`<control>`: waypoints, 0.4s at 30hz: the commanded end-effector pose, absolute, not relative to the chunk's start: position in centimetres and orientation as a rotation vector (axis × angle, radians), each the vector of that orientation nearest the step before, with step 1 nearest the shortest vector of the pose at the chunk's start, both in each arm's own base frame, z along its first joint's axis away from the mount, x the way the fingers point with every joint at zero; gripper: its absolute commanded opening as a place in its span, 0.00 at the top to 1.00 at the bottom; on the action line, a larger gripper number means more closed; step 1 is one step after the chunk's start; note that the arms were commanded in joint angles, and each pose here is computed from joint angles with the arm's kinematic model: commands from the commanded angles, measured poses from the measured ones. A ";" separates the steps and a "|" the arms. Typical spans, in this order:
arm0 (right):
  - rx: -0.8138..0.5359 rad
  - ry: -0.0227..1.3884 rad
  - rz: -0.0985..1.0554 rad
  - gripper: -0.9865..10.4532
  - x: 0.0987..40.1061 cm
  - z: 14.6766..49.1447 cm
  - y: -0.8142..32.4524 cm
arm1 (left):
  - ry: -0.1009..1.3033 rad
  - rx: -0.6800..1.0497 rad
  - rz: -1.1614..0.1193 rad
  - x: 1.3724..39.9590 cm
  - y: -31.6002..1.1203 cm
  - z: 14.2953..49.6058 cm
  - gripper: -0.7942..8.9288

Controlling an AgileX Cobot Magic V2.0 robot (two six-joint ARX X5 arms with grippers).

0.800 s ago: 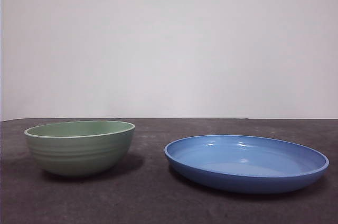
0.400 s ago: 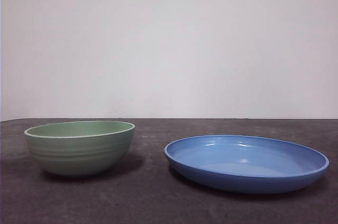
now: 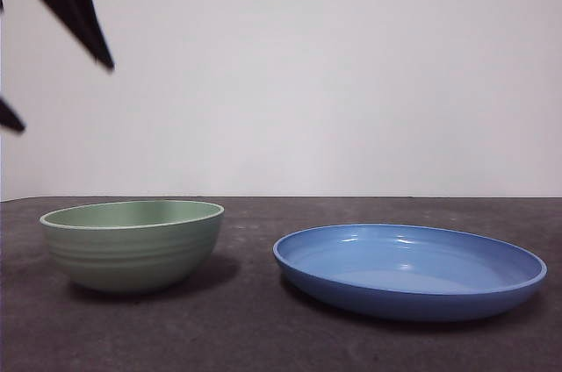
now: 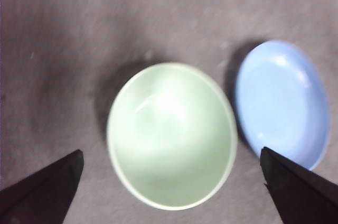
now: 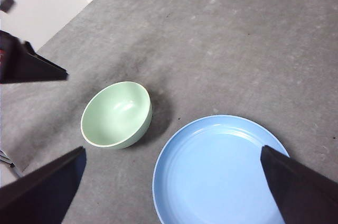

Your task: Place the green bowl on the blue plate

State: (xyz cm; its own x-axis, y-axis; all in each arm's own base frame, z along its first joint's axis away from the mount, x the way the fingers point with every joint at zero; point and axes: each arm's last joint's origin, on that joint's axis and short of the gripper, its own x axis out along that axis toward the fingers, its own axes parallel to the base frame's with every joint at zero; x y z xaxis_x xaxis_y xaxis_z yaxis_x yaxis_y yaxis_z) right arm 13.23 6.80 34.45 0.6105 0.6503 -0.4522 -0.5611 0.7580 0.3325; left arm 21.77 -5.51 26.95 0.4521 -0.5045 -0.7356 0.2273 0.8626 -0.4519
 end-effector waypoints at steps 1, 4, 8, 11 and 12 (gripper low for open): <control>0.157 0.572 0.713 0.37 13.3 34.9 6.9 | 1.064 -0.276 -0.463 23.3 -5.8 25.6 0.32; 0.157 0.572 0.714 0.37 13.3 34.9 6.9 | 1.133 -0.263 -0.459 24.5 -6.0 23.8 0.33; 0.158 0.574 0.713 0.37 13.3 34.9 6.9 | 1.205 -0.259 -0.451 25.9 -6.3 21.5 0.41; 0.159 0.574 0.716 0.37 13.3 34.9 6.9 | 1.245 -0.257 -0.447 26.6 -6.5 20.2 0.41; 0.159 0.575 0.716 0.37 13.3 34.9 6.9 | 1.255 -0.257 -0.445 26.7 -6.5 19.9 0.41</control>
